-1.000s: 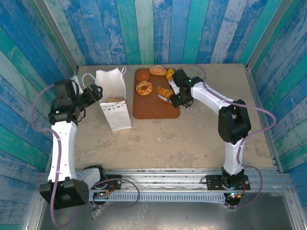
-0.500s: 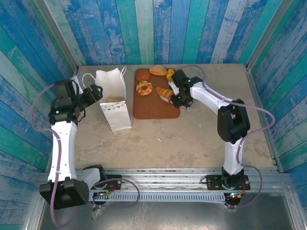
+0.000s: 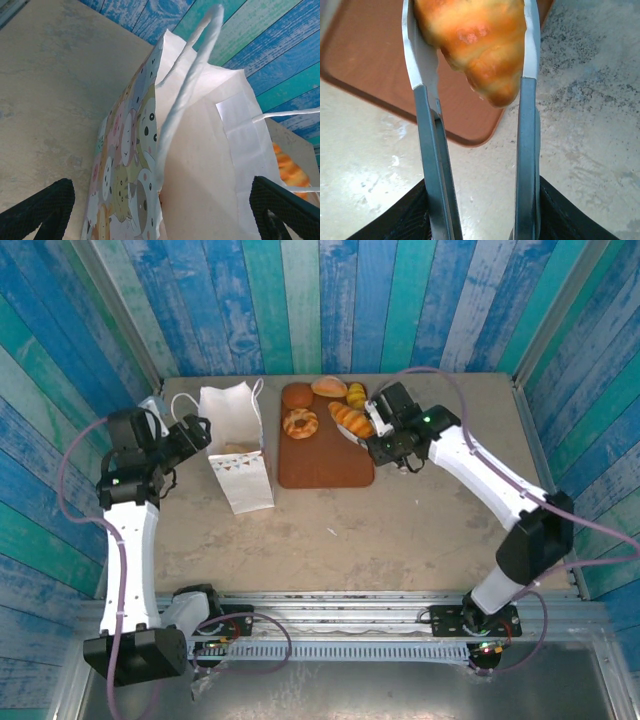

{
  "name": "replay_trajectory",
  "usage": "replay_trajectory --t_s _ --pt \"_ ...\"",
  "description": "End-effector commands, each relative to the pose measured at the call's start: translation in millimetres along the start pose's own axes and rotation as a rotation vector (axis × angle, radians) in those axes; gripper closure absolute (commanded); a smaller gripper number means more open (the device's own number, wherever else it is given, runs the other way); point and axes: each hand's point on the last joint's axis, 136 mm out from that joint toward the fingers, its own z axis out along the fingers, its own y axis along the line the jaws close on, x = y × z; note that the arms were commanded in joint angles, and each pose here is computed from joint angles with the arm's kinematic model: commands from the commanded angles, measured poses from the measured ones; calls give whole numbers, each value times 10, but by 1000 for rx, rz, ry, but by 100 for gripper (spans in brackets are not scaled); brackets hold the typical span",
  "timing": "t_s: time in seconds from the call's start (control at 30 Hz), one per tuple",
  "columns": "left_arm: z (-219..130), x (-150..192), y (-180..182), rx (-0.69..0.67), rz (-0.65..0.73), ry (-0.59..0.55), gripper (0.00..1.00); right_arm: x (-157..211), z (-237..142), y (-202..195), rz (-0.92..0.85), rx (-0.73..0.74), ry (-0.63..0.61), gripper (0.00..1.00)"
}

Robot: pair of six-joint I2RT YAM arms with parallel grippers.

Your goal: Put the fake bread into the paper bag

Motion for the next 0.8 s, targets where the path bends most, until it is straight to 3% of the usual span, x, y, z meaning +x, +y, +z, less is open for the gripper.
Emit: replay_trajectory --t_s 0.0,0.47,0.77 --pt "-146 -115 -50 -5 -11 -57 6 63 -308 128 53 -17 -37 51" --pt "-10 58 -71 60 -73 -9 0 256 -1439 430 159 -88 -145 52" --pt "173 130 -119 127 -92 30 12 79 -2018 825 185 -268 -250 54"
